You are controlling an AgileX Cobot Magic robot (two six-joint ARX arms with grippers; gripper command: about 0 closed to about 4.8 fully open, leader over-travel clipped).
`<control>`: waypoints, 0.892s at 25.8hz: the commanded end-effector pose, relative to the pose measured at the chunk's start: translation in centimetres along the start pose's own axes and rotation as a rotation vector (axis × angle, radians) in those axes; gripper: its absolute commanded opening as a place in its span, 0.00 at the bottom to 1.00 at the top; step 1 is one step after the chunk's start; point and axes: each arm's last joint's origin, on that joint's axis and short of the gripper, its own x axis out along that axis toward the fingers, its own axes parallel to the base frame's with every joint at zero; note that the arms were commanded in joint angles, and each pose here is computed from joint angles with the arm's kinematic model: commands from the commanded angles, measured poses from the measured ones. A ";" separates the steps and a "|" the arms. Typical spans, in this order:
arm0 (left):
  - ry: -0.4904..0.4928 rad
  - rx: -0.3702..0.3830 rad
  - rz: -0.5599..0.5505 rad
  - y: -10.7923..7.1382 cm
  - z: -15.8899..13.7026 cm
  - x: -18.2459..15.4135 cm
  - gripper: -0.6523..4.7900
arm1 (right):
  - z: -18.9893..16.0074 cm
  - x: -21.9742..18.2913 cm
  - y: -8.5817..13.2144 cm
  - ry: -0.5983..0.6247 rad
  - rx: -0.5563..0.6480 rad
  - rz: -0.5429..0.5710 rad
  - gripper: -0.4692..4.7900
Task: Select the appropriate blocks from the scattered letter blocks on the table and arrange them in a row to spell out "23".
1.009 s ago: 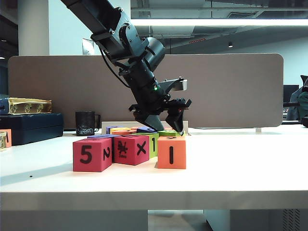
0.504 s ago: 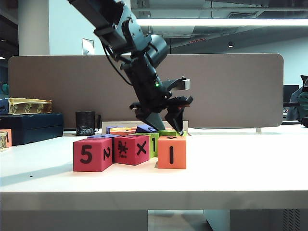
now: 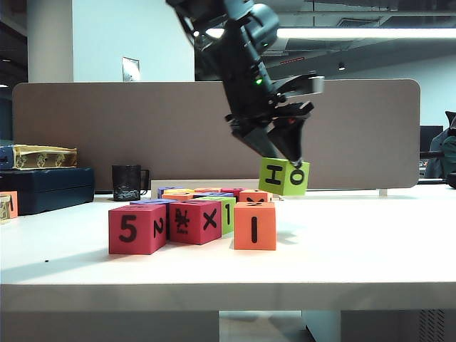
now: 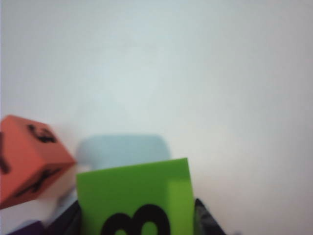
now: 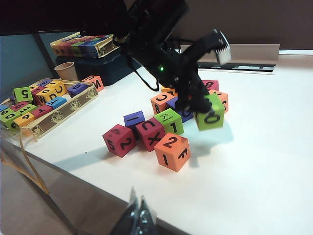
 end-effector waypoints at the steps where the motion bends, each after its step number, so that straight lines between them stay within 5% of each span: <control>1: 0.032 0.096 -0.116 -1.8 0.2 -0.5 0.61 | 0.1 -0.2 0.1 -0.017 -0.015 0.000 0.09; 8: 0.060 0.261 -0.337 -4.8 0.0 -0.5 0.61 | -0.2 -0.2 0.1 0.006 0.001 -0.002 0.09; 11: 0.060 0.345 -0.371 -4.7 -0.4 -0.5 0.61 | -0.3 -0.2 0.1 0.016 0.008 -0.003 0.09; 23: 0.022 0.489 -0.407 -3.4 -1.6 1.7 0.61 | -0.3 -0.2 0.1 0.016 0.009 -0.001 0.09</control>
